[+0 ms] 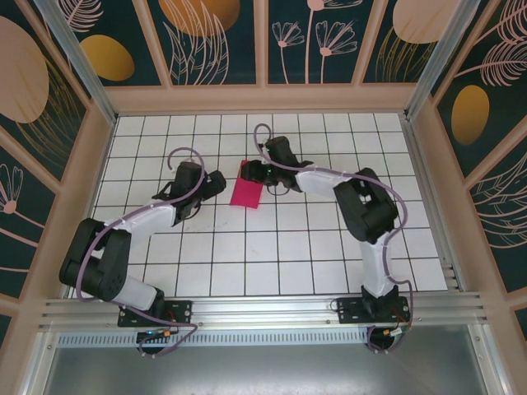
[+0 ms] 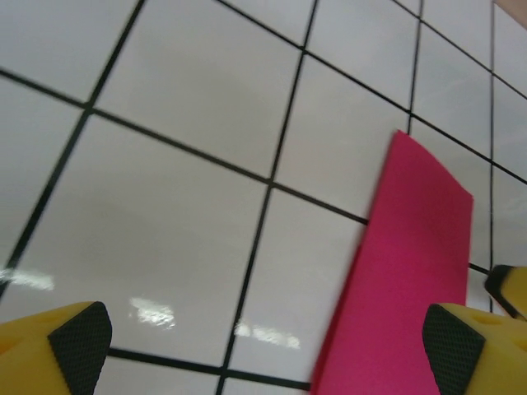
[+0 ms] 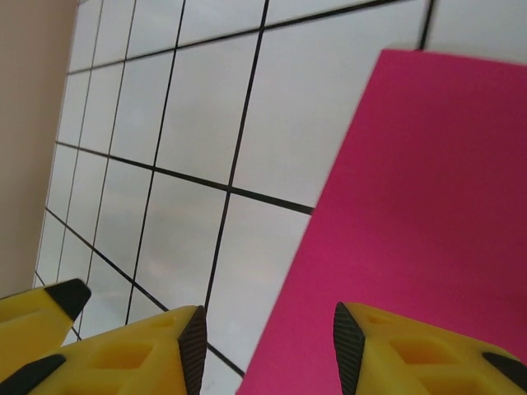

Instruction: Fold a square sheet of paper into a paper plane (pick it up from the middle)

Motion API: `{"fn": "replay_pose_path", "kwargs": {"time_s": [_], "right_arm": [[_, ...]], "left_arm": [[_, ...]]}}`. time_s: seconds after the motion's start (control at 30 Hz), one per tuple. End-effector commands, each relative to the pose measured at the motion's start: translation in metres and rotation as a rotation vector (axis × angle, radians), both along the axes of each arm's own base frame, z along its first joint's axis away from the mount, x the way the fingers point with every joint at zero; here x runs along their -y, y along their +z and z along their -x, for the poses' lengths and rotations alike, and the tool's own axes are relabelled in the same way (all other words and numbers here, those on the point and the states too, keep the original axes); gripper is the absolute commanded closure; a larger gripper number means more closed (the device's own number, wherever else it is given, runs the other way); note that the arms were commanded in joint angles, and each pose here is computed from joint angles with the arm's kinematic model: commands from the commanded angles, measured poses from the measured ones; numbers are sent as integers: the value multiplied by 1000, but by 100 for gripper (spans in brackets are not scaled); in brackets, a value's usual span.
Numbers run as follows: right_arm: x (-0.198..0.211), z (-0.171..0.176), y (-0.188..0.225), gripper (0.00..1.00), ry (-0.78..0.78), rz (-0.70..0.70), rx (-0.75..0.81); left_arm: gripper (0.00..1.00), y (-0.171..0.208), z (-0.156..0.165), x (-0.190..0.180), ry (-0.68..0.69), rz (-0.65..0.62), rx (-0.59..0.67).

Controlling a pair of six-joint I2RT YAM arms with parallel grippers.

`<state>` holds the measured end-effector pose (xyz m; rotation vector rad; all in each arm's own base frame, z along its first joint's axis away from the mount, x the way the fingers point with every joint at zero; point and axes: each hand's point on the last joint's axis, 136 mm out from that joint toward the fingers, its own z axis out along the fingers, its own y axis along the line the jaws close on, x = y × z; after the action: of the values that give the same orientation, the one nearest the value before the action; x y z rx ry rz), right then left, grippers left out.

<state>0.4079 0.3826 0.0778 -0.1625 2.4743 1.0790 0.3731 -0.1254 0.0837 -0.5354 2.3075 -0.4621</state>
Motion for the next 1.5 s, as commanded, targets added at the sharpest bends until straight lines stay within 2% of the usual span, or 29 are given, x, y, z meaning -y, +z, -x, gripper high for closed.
{"fn": "replay_pose_path", "kwargs": {"time_s": [0.0,0.23,0.4,0.53,0.63,0.8,0.93,1.17,1.4,1.47], "right_arm": [[-13,3,-20,53,27,28,-91],[-9,8,-58,53,68,156,-153],[15,39,-80,53,222,289,-175],[40,69,-78,53,359,339,-136],[53,75,-62,53,383,336,-86],[61,56,3,49,213,109,-53],[92,52,28,46,24,27,-73],[131,79,18,45,-182,5,-192],[129,105,-11,49,-196,-14,-332],[123,111,-16,49,-176,-16,-353]], "left_arm": [[1,11,0,-5,37,54,38],[1,11,-3,-1,11,62,31],[2,9,-9,16,-59,98,13],[7,6,-11,32,-130,139,1],[12,7,-12,46,-187,195,8],[29,16,-13,75,-297,298,19],[41,28,-11,105,-388,361,45],[62,20,-10,164,-523,428,10],[69,-15,-12,175,-505,424,-87],[69,-11,-19,181,-510,439,-83]]}}
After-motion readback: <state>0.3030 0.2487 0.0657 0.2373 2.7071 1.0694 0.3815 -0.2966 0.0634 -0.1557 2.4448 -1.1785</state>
